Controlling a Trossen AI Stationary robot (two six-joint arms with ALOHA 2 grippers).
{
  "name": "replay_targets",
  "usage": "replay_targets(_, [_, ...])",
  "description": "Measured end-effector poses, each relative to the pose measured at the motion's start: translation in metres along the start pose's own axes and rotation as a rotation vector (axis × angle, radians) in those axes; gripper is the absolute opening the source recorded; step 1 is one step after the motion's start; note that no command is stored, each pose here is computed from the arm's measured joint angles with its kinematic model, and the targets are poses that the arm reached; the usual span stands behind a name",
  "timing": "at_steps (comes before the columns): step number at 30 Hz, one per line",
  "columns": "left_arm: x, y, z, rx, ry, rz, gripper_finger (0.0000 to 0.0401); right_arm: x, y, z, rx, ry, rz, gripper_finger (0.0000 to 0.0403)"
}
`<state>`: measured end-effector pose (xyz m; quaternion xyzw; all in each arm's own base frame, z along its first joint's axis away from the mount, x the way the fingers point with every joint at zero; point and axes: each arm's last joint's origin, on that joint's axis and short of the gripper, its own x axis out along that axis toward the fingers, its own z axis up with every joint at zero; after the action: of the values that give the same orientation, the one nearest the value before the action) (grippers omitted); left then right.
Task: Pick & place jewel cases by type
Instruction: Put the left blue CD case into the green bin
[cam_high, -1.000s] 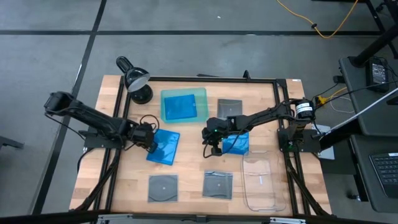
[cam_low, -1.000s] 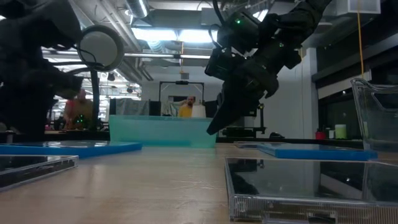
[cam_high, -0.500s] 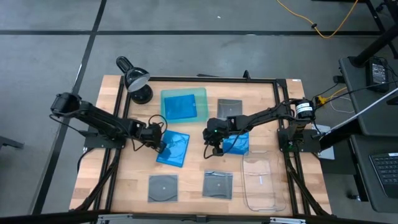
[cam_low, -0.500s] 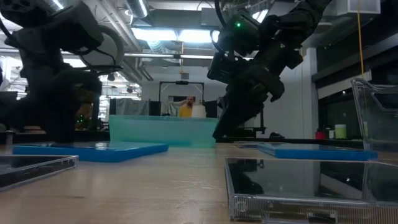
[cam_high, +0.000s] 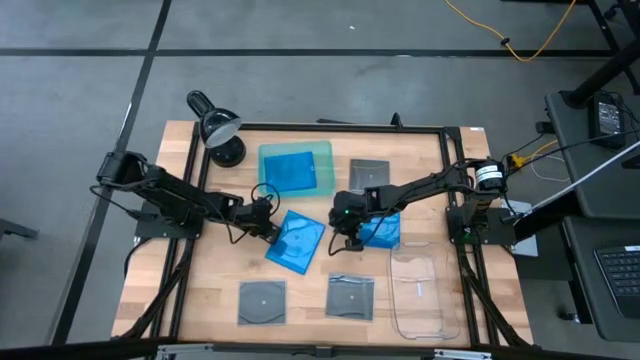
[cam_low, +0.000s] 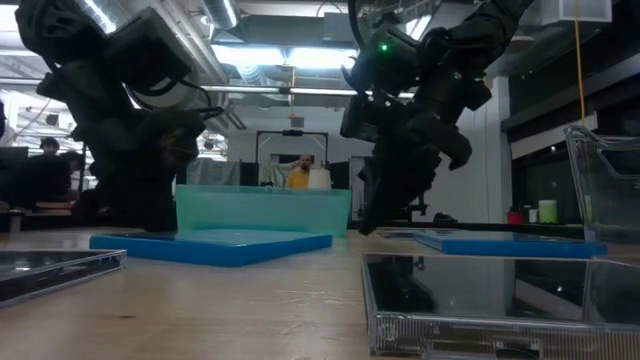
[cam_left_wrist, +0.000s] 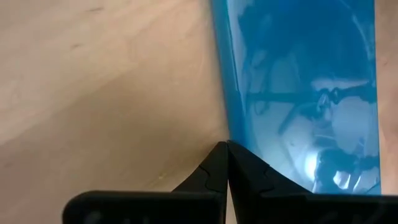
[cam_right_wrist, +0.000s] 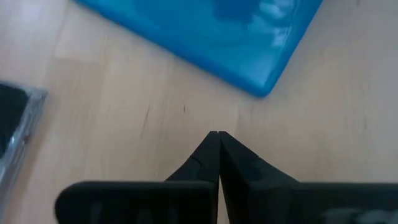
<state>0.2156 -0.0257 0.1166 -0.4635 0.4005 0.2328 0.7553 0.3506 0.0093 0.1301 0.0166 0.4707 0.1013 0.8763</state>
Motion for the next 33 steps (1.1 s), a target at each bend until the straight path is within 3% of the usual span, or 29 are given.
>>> replay_targets(21, [-0.009,-0.013,-0.041,-0.079,0.163,-0.054,0.0001,0.015,0.01,-0.007,0.01,0.046,0.07,0.0008])
replay_targets(33, [0.003,-0.048,-0.025,-0.031,0.067,-0.107,0.0001,0.016,0.01,-0.007,-0.016,0.04,0.066,0.0008])
